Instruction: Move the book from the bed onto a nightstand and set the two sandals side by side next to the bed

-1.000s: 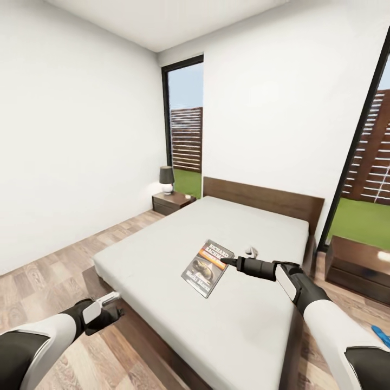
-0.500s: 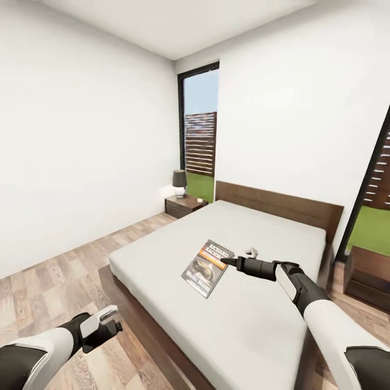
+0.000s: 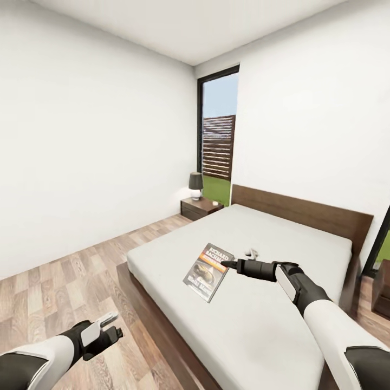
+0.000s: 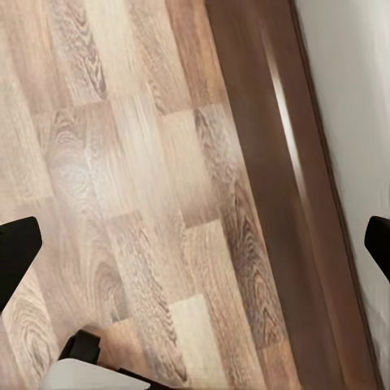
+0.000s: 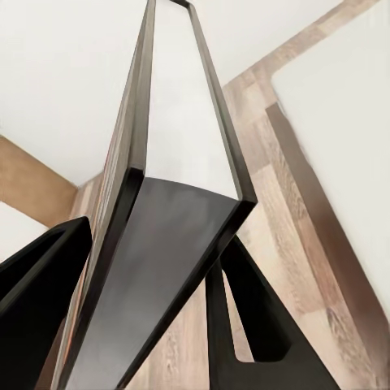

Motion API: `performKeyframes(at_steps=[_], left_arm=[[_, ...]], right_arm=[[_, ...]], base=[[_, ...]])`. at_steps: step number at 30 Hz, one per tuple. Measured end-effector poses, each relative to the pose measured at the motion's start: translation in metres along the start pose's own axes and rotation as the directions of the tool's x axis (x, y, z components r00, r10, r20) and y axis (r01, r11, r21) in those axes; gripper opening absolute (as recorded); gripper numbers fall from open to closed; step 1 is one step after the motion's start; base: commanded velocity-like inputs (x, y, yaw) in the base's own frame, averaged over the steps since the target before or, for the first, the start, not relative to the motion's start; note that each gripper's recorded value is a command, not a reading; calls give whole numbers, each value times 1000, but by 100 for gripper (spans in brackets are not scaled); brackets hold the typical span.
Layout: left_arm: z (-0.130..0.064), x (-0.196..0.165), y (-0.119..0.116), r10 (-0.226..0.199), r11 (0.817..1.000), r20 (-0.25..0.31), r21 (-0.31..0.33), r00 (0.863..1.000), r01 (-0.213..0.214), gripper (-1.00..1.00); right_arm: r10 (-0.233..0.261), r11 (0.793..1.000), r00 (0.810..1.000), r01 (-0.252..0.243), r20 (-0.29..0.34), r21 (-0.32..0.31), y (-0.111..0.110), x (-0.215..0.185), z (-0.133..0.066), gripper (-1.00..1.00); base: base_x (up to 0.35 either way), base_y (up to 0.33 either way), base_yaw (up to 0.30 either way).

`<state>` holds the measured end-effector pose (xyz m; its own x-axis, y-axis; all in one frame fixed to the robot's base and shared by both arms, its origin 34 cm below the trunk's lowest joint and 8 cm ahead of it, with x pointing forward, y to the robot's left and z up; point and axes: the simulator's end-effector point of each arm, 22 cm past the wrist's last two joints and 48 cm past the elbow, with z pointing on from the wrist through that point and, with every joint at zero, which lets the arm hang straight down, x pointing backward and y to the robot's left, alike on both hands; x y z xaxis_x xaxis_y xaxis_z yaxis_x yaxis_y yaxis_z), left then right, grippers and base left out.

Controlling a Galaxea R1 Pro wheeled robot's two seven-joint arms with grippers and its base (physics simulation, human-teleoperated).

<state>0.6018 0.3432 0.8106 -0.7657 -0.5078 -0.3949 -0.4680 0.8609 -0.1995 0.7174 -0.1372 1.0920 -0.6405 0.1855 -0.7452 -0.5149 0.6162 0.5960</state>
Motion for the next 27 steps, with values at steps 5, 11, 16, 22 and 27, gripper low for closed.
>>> performKeyframes(at_steps=[5, 11, 16, 22, 27], left_arm=[[0, -1, -2, 0, 1000, 12, 3, 1000, 0, 100], [0, -1, -3, 1, 1000, 15, 3, 1000, -1, 100], [0, -1, -3, 0, 1000, 16, 4, 1000, 0, 100], [0, 0, -5, -1, 1000, 14, 6, 1000, 1, 100], [0, 3, -9, 1, 1000, 11, 11, 1000, -1, 100]], right_arm=[[-1, 1000, 1000, 1, 0, 1, 1, -1, -1, -100], [9, 1000, 1000, -8, -8, 6, -2, 4, -1, -100], [15, 1000, 1000, -14, -12, 7, -4, 7, 0, -100], [18, 1000, 1000, -17, -17, 9, -5, 9, 0, -100], [18, 1000, 1000, -18, -18, 11, -5, 10, -1, -100]], base=[[6, 15, 141], [74, 197, 40], [111, 300, 9], [118, 321, 3], [120, 329, 10]])
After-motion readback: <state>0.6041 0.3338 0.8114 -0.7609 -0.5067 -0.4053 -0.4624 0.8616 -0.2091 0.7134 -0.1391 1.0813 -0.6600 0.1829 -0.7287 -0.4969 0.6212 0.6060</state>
